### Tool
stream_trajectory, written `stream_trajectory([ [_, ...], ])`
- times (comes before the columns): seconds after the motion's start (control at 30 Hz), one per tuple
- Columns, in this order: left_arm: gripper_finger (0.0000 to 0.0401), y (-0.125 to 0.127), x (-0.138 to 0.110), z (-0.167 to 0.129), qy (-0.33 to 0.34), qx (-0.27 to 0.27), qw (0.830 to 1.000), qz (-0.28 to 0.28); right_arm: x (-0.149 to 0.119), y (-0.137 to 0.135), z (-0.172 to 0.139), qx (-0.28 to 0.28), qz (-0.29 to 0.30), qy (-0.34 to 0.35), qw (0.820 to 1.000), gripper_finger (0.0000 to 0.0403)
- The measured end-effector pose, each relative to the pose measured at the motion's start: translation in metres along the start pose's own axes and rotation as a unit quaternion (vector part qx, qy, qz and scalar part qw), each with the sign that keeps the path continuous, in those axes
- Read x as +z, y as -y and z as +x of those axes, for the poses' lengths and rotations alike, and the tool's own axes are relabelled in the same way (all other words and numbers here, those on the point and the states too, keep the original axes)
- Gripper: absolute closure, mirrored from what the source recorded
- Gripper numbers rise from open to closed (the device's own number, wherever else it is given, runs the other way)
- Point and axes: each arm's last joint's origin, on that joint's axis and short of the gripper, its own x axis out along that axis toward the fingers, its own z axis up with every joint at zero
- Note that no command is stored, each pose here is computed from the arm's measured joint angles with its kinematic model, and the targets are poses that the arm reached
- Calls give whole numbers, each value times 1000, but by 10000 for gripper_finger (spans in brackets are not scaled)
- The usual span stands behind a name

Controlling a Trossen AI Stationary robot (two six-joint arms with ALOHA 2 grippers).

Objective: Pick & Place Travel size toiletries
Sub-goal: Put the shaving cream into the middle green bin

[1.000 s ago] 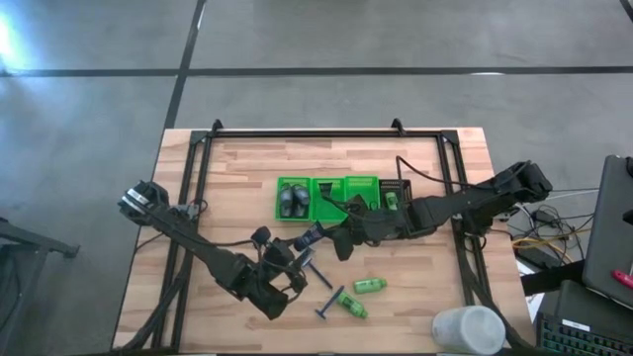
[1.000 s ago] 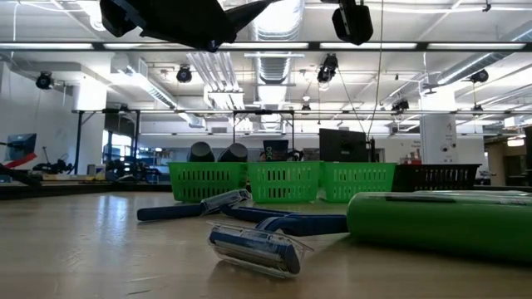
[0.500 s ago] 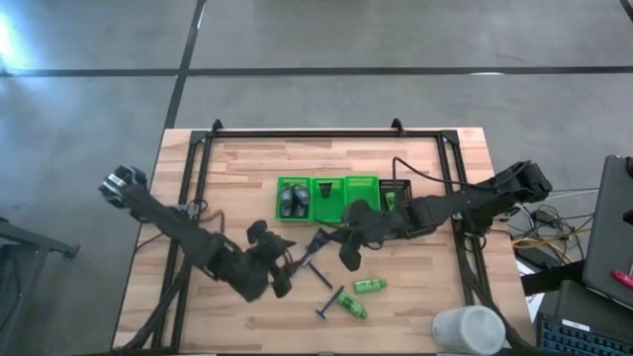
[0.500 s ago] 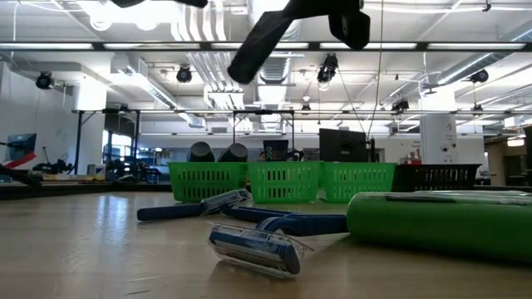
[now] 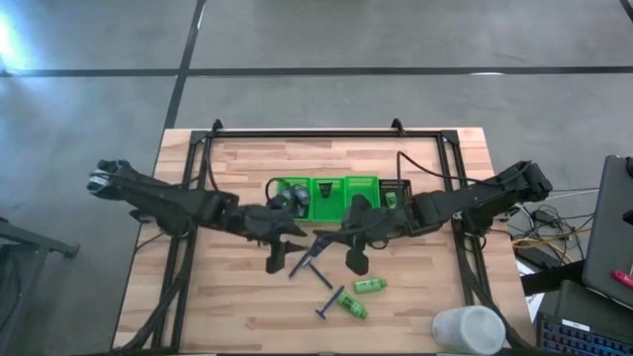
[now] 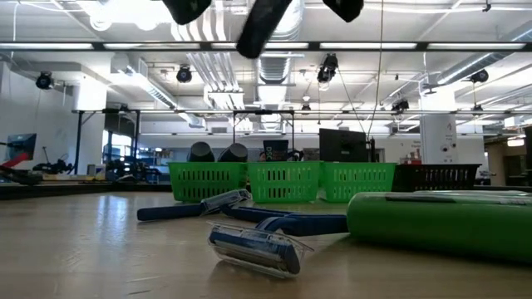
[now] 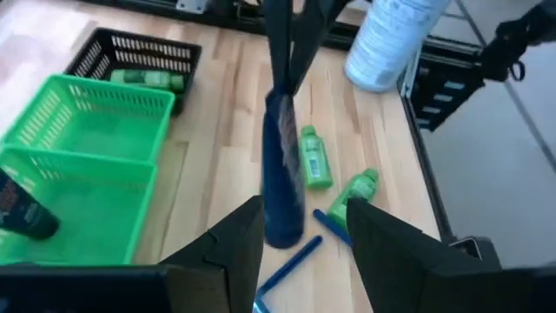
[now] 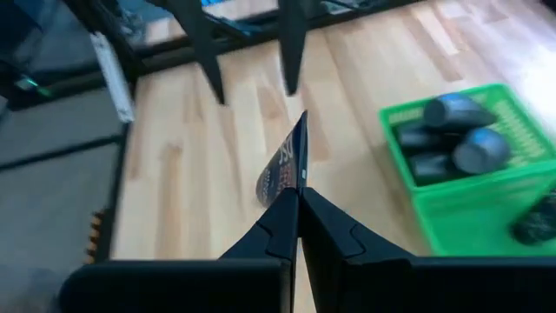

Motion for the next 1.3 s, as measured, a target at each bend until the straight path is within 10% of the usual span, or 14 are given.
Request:
stream_trajectory([
  [0.5, 234, -43, 27, 1, 44, -110, 993, 5, 13, 5, -7, -20, -28, -2, 999, 394],
  [1.3, 265, -56, 28, 21, 44, -118, 992, 3, 17, 11, -7, -27, -30, -1, 999, 394],
])
